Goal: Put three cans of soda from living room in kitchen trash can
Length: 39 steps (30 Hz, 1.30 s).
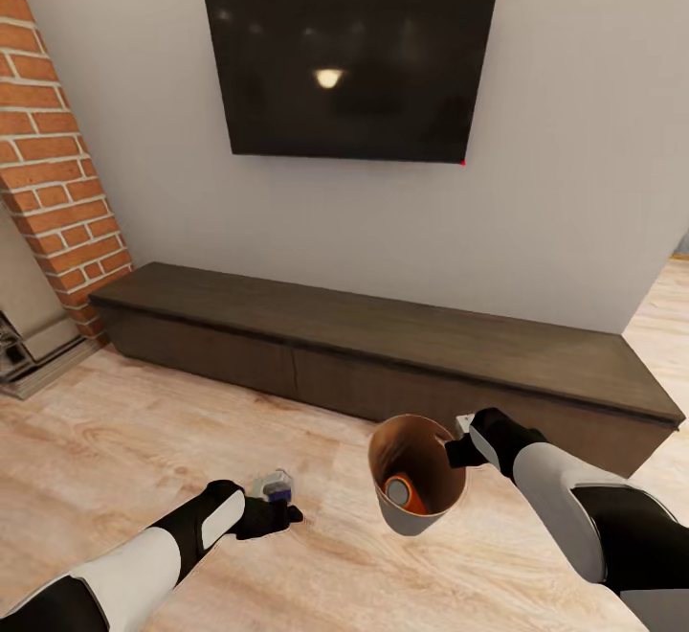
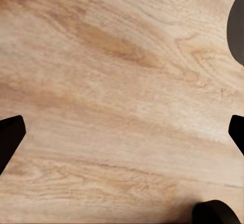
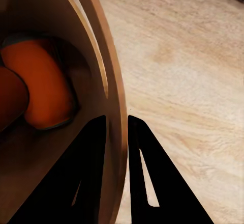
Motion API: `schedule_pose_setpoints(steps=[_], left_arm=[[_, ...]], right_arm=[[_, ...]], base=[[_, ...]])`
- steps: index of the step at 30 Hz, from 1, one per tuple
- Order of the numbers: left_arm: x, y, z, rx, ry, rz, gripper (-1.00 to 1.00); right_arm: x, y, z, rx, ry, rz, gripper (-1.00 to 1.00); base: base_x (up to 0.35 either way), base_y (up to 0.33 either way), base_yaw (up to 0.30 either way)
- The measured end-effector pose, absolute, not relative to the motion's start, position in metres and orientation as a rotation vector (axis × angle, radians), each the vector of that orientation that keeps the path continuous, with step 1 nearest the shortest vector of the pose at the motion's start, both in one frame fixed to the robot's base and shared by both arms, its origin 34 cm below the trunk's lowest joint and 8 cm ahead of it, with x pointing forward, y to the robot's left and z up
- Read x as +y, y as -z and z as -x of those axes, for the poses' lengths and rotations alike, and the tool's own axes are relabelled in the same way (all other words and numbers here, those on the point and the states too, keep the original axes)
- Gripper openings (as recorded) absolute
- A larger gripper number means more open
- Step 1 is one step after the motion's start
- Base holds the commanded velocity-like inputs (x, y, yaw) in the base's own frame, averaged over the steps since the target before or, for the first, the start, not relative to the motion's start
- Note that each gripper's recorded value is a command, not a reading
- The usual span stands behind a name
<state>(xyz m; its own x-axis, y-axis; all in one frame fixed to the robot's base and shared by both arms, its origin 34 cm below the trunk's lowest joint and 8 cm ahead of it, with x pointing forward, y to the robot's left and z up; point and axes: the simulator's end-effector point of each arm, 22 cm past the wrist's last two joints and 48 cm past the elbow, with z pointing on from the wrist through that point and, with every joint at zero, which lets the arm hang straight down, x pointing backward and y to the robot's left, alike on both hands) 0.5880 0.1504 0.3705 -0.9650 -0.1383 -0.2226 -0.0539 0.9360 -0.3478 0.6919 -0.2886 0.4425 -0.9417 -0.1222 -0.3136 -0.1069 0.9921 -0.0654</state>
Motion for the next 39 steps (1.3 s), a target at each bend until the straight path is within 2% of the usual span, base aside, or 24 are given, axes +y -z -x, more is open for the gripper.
schedule_pose_setpoints(steps=[15,26,39], left_arm=[[0.1496,-0.3698,-0.5877,2.85,0.502,0.14,1.0],[0.1491,-0.37,-0.5878,2.849,0.503,0.135,1.0],[0.1488,-0.3725,-0.5951,2.816,0.499,0.134,1.0]], right_arm=[[-0.2882,-0.4411,-0.6905,2.821,0.064,0.163,-1.0],[-0.2883,-0.441,-0.6898,2.825,0.064,0.163,-1.0],[-0.2872,-0.4407,-0.6893,2.827,0.056,0.159,-1.0]], base=[[0.325,0.112,-0.02],[0.256,0.204,-0.241],[0.025,0.034,-0.285]])
